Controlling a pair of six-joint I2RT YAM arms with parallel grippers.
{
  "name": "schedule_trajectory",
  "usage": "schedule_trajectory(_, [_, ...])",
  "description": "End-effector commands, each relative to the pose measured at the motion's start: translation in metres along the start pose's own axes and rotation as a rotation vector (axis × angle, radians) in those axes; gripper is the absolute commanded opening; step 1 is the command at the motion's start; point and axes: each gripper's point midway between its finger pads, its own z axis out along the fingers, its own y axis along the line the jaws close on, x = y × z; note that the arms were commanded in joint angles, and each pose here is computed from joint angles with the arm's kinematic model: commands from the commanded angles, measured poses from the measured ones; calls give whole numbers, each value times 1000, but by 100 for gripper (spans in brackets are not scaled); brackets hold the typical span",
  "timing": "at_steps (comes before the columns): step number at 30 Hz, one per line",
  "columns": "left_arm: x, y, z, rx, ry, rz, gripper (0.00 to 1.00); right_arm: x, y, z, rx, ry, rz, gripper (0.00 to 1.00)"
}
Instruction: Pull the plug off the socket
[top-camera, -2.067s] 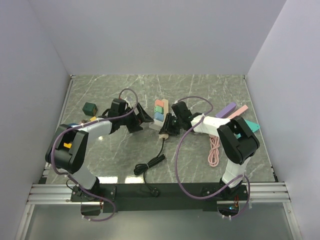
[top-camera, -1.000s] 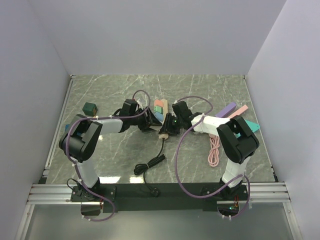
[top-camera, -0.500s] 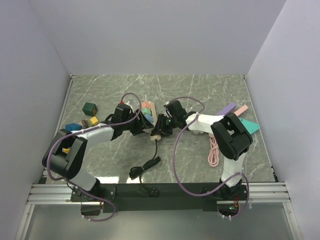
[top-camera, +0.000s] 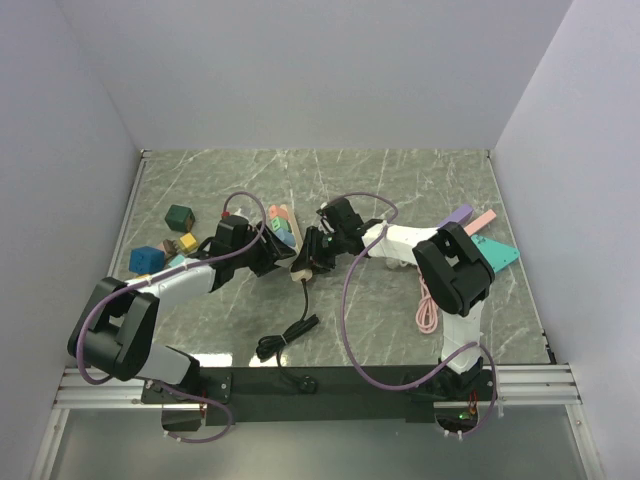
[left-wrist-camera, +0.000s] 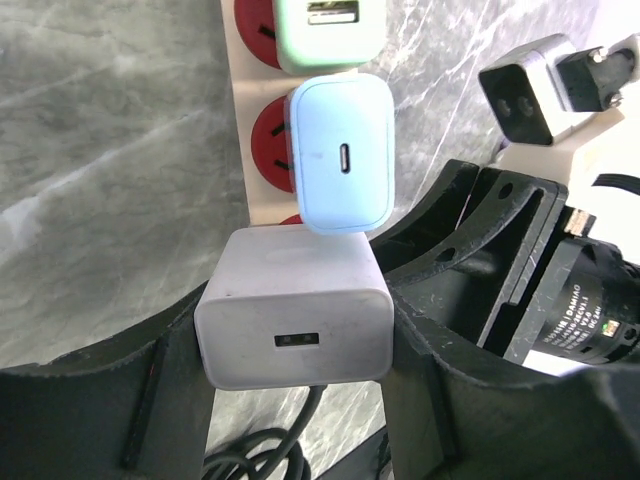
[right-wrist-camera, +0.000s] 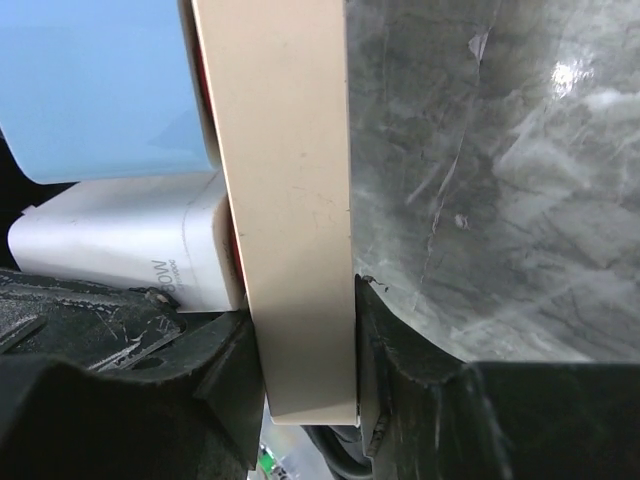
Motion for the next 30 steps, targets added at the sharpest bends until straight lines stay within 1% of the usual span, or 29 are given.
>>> schedule_trajectory(1, [-29,-56,-33,235,-115,-9,0,-1,-160,-13,569,-98,327,0])
schedule_trajectory(3, [-24,-47,-29,238,-114,-62,0,-1,-160,-11,569,-102,338,0])
schedule_trajectory(6, [-18,-29,-21,162,-115,-97,0,-3,-163,-12,591,-116,362,0])
schedule_trajectory(7, [-22,-24,-19,125,-145,-112,0,-4,-164,-12,603,-124,364,0])
schedule_trajectory(9, [-17,-18,-19,79,-147,-104,0,-5,-164,-13,614,-131,373,0])
schedule_trajectory(10, [-26,-21,-23,69,-193,-98,0,-7,-164,-13,617,-137,374,0])
schedule_trajectory(13, [-34,-33,-37,93,-249,-86,0,-6,-168,-15,642,-144,381,0])
schedule_trajectory(15, [-39,-35,-43,86,-269,-70,0,-8,-164,-12,615,-143,365,0])
schedule_trajectory(18, [-55,-23,-53,-2,-297,-36,0,-10,-158,-15,597,-142,342,0])
schedule_trajectory(19, [-60,-13,-57,-41,-297,-18,0,-11,-156,-18,593,-148,333,0])
schedule_trajectory(21, [-82,14,-65,-98,-316,-53,0,-13,-150,-27,587,-166,292,0])
schedule_trajectory(22, [-90,29,-68,-141,-316,-46,0,-14,-148,-32,588,-170,265,0])
schedule_trajectory(23, [-106,54,-76,-204,-335,-83,0,-15,-145,-37,583,-176,245,0])
schedule_trajectory(25, [-121,83,-83,-291,-345,-64,0,-18,-138,-51,583,-199,193,0])
schedule_trajectory(26, [-136,105,-92,-341,-378,-96,0,-17,-138,-56,588,-201,178,0])
schedule_trajectory(28, [-144,128,-95,-379,-365,-122,0,-19,-130,-69,578,-218,122,0])
schedule_trajectory(30, [-156,152,-101,-415,-381,-171,0,-16,-123,-81,566,-226,86,0])
